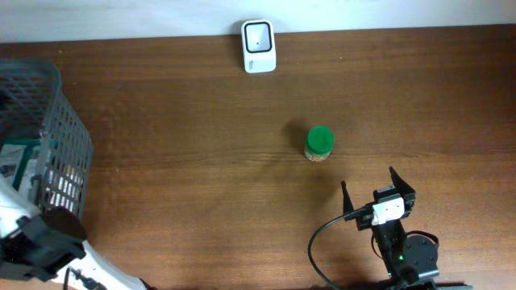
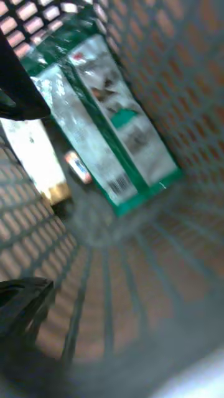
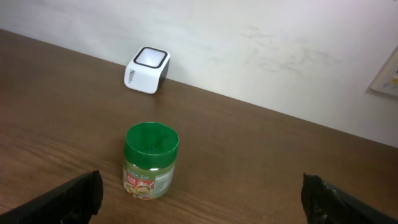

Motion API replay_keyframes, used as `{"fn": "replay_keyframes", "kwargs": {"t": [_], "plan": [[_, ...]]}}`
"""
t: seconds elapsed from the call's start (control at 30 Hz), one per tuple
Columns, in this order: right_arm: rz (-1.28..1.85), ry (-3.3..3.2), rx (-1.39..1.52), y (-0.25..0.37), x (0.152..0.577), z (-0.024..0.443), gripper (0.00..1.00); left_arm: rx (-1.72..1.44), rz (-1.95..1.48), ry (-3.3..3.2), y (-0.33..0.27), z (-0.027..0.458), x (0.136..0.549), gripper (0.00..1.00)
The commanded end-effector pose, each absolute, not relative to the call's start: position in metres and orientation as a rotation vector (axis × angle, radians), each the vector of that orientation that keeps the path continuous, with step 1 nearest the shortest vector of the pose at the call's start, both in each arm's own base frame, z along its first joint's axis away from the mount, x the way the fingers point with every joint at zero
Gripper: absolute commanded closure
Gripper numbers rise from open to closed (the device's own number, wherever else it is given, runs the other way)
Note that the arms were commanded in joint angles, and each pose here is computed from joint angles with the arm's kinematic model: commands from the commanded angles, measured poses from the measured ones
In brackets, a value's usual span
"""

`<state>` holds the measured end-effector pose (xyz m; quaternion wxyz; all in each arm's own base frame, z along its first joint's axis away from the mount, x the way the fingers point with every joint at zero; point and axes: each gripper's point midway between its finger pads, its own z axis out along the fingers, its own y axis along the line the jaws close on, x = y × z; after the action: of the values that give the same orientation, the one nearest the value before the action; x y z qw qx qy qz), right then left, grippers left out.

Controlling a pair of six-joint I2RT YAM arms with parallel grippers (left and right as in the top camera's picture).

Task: Scan the item barcode
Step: 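Reach into the basket and grasp the white tube with the left gripper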

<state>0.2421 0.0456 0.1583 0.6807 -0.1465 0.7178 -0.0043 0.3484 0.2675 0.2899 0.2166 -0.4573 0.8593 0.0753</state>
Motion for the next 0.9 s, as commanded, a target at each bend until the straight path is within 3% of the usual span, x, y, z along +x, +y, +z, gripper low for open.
{"fn": "replay_keyframes", "kwargs": {"t": [0.0,0.2,0.37,0.67,0.8,0.87], "plan": [[0.011,1.612,-0.331,0.049,0.241,0.156,0.02,-1.381,0.213,2.489,0.286,0.232,0.329,0.22],[0.011,1.612,-0.331,0.049,0.241,0.156,0.02,-1.006,-0.006,2.812,0.284,0.126,0.313,0.22],[0.011,1.612,-0.331,0.049,0.241,0.156,0.02,-0.525,-0.272,2.903,0.246,0.089,0.319,0.23],[0.011,1.612,-0.331,0.049,0.241,0.156,0.02,-0.518,-0.298,2.993,0.234,0.062,0.297,0.23],[0.011,1.612,-0.331,0.049,0.241,0.156,0.02,-0.539,-0.257,3.082,0.23,0.034,0.274,0.34],[0.011,1.612,-0.331,0.049,0.241,0.156,0.02,-0.538,-0.249,3.081,0.23,0.027,0.273,0.33]]}}
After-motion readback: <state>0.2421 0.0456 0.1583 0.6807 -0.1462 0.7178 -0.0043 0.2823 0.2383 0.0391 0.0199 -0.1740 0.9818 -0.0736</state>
